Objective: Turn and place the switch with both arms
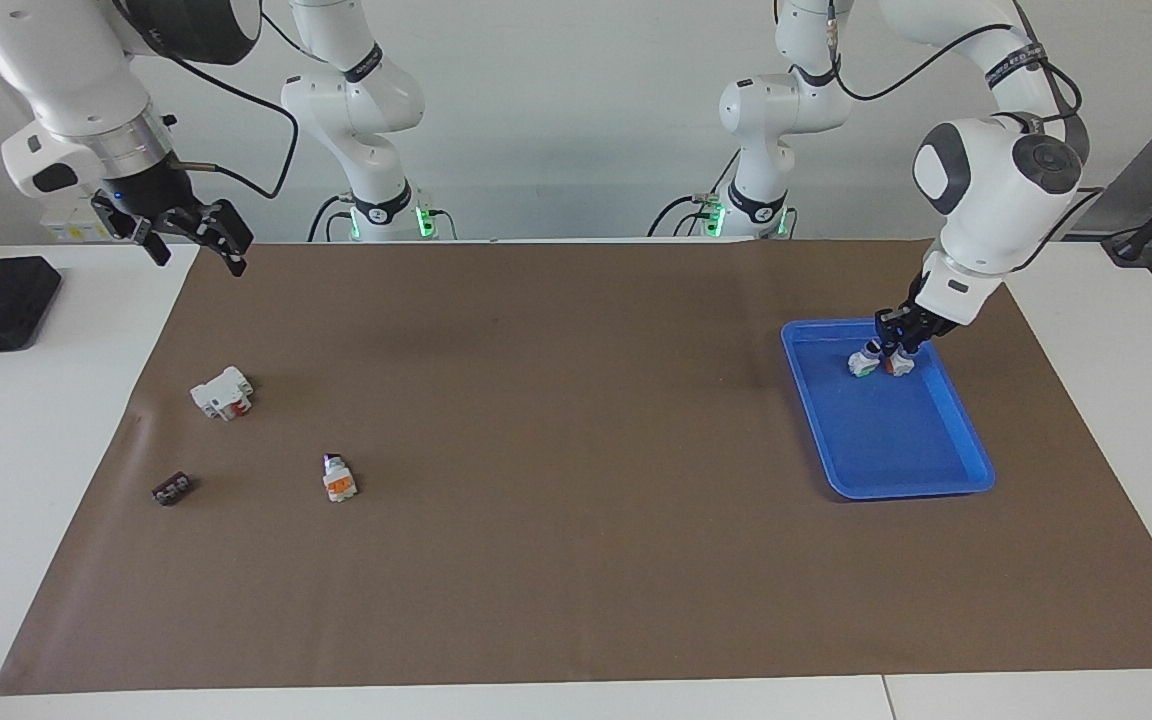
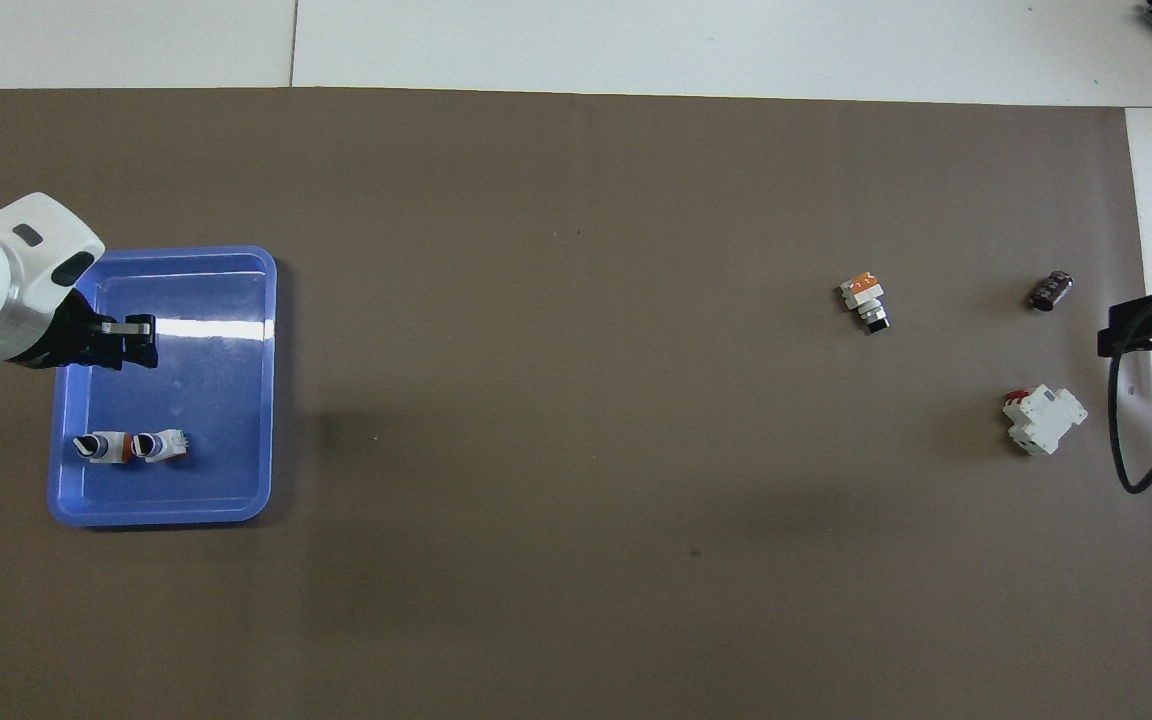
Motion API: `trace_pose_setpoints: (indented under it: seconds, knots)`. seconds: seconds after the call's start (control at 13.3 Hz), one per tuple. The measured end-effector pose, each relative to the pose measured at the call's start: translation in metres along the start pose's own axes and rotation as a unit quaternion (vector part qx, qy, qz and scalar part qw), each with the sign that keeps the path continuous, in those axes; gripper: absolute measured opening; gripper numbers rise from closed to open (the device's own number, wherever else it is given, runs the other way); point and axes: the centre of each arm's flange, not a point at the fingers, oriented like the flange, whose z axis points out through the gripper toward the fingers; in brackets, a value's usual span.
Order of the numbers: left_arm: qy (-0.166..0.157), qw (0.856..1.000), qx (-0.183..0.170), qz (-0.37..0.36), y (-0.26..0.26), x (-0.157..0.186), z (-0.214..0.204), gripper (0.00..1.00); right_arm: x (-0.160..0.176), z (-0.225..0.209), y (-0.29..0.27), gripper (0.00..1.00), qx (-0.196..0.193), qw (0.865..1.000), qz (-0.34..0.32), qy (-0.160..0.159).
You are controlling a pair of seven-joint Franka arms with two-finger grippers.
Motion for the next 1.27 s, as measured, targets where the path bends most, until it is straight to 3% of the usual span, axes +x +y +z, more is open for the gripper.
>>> trace_pose_setpoints:
  seconds: [0.52, 0.82, 1.12, 1.27]
  knots:
    - [-0.017, 1.000, -0.020, -0.005, -0.004, -0.026, -0.114, 0.33, -0.003, -0.004, 0.004, 1.00, 0.001, 1.000, 0.003, 0.001]
    - [-0.050, 0.999, -0.008, -0.016, -0.052, -0.040, -0.127, 0.31, -0.005, -0.006, 0.000, 1.00, 0.001, 1.000, -0.001, 0.003]
    - [-0.040, 0.999, -0.008, -0.010, -0.081, -0.049, -0.148, 0.31, -0.005, -0.006, 0.000, 1.00, 0.001, 1.000, -0.001, 0.002]
    - [-0.028, 1.000, -0.007, -0.004, -0.076, -0.050, -0.154, 0.46, -0.005, -0.005, 0.000, 1.00, 0.001, 1.000, -0.001, 0.002]
